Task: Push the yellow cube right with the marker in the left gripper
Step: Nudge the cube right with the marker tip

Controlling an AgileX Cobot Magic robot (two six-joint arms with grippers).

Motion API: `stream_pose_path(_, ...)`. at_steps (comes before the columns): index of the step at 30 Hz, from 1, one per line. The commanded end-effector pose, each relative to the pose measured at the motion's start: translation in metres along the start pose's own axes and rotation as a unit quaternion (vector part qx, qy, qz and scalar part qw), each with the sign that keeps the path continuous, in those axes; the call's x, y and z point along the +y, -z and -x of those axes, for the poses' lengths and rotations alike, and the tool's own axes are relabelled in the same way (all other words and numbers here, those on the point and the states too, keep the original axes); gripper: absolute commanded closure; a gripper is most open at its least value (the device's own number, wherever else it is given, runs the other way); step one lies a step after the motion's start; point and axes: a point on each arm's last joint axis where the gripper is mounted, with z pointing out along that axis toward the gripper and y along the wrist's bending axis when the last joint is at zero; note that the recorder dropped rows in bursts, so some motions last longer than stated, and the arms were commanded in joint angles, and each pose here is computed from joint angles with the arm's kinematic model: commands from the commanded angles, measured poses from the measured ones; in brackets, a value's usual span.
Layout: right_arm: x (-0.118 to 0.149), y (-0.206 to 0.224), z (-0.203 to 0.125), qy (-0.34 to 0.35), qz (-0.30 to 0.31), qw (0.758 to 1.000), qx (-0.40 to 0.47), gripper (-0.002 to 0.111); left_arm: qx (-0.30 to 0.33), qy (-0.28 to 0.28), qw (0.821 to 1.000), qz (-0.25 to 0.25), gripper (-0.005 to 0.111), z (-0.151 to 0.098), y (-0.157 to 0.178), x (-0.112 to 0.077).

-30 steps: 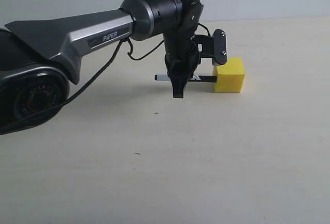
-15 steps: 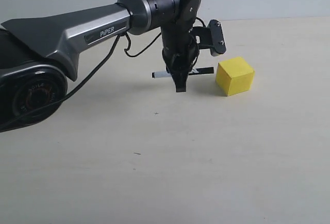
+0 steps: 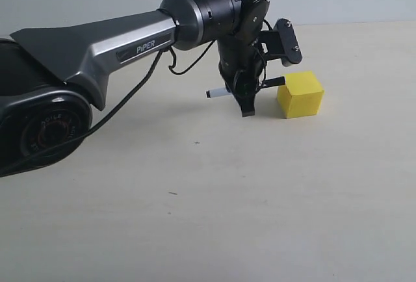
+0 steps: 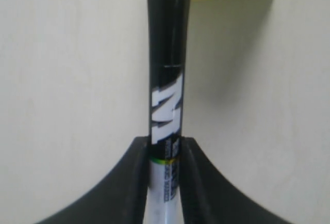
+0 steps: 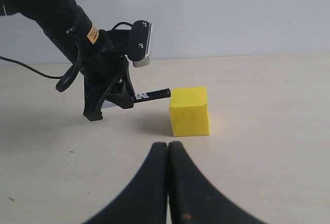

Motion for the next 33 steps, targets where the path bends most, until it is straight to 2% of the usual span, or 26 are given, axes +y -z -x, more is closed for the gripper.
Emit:
stream_pose_path(1,0.0,0.0,-0.001,0.003,0.0,1.0,-0.004,0.108,-0.015,0.015,1.0,0.017,0.107,0.004,0.001,0.002)
stream_pose_path(6,0.0,0.0,-0.001,0.003,0.0,1.0,-0.004,0.108,-0.015,0.014,1.0,0.02,0.107,0.004,-0.003,0.002)
stream_pose_path(10,0.0,0.0,-0.001,0.003,0.0,1.0,-0.004,0.108,0.011,-0.01,0.999,0.041,0.107,0.002,-0.001,0.003)
stream_pose_path(13,0.0,0.0,-0.001,0.003,0.0,1.0,-0.004,0.108,0.016,0.005,0.998,0.053,0.107,0.001,0.004,0.006)
stream_pose_path(19,0.0,0.0,-0.001,0.003,0.0,1.0,-0.004,0.108,0.041,-0.006,0.998,0.056,0.107,-0.002,0.005,0.006)
stream_pose_path(27,0.0,0.0,-0.001,0.003,0.0,1.0,-0.004,0.108,0.032,-0.021,0.997,0.063,0.107,0.006,-0.006,-0.003)
stream_pose_path(33,0.0,0.0,-0.001,0.003,0.0,1.0,-0.004,0.108,0.027,-0.012,0.997,0.068,0.107,0.009,-0.007,-0.002)
